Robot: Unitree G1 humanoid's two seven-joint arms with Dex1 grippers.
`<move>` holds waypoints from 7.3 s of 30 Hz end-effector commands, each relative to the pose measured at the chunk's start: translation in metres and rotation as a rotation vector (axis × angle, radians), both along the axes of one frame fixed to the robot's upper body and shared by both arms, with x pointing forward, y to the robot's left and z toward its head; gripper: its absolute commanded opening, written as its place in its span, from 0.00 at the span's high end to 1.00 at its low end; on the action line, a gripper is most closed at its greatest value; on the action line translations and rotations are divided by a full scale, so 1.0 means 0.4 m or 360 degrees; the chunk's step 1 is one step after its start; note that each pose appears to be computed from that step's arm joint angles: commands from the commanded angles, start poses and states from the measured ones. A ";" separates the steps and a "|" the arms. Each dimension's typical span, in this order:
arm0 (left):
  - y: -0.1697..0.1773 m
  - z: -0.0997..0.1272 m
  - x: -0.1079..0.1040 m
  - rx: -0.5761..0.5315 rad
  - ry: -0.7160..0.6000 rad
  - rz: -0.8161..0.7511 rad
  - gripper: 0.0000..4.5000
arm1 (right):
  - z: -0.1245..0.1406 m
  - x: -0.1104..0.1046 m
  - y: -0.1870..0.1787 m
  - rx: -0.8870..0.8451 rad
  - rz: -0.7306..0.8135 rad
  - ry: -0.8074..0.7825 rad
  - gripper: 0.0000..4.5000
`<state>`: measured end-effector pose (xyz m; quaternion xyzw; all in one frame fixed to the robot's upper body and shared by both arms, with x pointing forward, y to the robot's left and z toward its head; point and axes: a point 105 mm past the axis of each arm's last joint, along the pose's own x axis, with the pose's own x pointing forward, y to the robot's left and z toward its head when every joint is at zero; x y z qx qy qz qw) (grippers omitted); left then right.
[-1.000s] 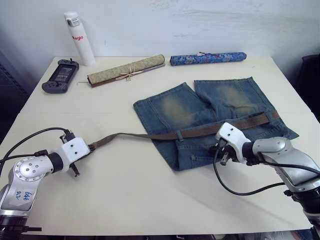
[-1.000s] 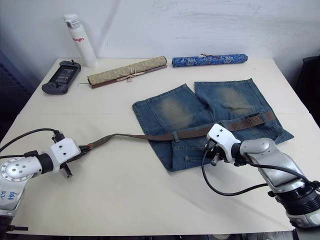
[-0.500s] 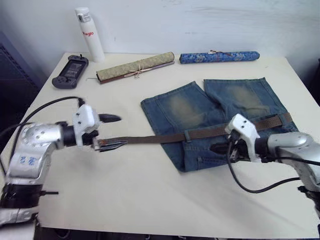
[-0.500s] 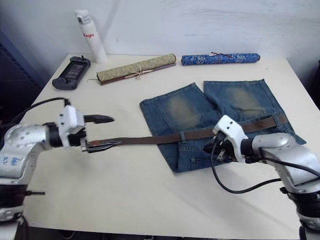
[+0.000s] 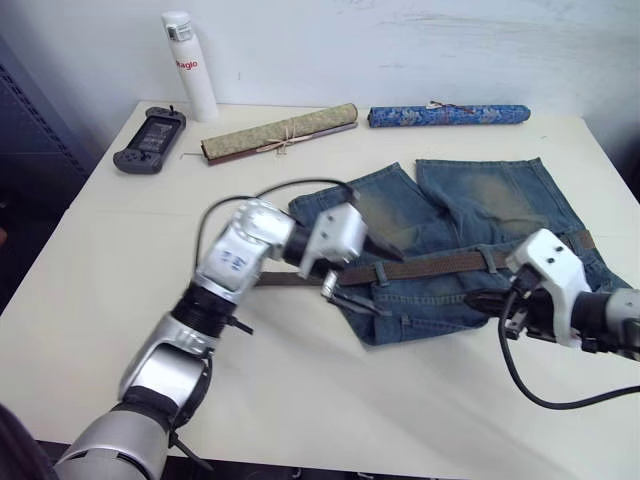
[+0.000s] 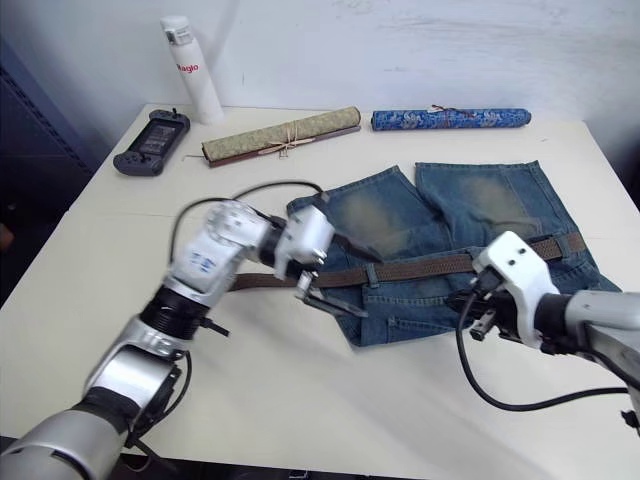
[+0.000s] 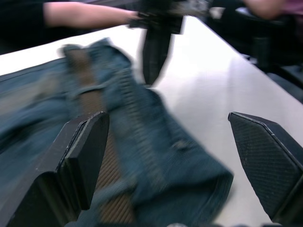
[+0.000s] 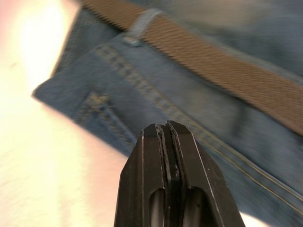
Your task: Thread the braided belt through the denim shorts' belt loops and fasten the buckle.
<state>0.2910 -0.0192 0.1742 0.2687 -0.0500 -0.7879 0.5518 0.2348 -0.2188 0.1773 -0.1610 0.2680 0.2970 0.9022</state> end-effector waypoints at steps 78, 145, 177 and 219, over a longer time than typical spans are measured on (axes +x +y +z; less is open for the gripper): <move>0.574 0.091 0.268 -0.0620 0.1159 0.1791 0.00 | 0.083 0.205 -0.096 0.0550 -0.0264 -0.0168 0.02; 0.508 -0.024 0.271 -0.0214 0.1371 0.1748 0.21 | 0.023 0.164 0.049 0.0792 0.0257 -0.0083 1.00; 0.538 0.045 0.211 -0.0148 0.1391 0.1426 0.99 | 0.056 0.148 0.044 0.0792 0.0273 -0.0243 1.00; 0.665 -0.115 -0.285 0.0385 0.1414 0.0789 0.01 | -0.249 -0.411 -0.189 -0.0661 0.0942 -0.0937 0.00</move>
